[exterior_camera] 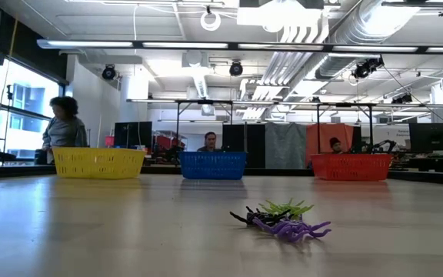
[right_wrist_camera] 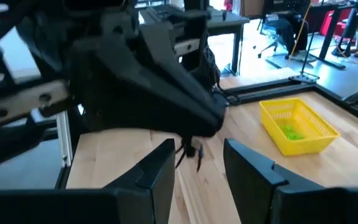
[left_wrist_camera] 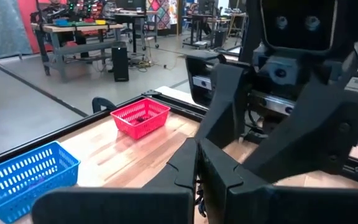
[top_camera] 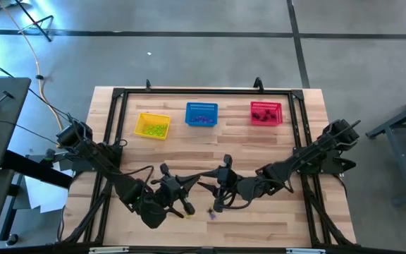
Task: Sort Halloween decoration
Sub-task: Put the black spider toy into the red bin
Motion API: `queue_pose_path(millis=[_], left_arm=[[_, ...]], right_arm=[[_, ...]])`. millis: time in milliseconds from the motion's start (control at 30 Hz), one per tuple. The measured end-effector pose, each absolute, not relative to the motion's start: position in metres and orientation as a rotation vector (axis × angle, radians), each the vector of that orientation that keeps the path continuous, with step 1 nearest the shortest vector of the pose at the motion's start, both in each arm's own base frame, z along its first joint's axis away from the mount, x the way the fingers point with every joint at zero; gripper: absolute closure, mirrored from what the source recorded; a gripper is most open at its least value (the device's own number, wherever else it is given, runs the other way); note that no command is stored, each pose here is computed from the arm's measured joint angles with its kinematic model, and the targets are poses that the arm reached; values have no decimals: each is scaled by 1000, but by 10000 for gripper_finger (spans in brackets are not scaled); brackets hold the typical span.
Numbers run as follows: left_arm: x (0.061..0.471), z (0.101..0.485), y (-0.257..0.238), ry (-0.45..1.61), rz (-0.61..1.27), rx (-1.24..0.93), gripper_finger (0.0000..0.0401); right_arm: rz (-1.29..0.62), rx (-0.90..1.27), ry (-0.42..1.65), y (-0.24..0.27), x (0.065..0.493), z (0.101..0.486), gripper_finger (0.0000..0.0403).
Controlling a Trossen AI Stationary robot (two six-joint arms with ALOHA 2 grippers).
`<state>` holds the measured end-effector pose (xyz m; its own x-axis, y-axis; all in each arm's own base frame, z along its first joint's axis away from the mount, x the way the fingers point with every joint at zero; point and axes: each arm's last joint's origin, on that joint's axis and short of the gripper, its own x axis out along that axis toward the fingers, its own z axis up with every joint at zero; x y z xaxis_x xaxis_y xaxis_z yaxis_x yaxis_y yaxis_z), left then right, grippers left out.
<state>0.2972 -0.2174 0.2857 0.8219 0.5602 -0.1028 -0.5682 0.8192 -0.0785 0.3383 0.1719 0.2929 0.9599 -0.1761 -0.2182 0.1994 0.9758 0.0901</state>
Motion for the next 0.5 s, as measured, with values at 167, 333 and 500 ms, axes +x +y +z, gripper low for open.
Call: queue_pose_path(millis=[167, 333, 500], left_arm=[[297, 286, -217, 77, 601, -106, 401], [297, 286, -217, 76, 603, -107, 401], [298, 286, -217, 76, 605, -107, 401]], right_arm=[[-178, 118, 205, 168, 341, 294, 269], [-154, 127, 193, 166, 343, 296, 270], [-154, 128, 192, 166, 343, 296, 302]])
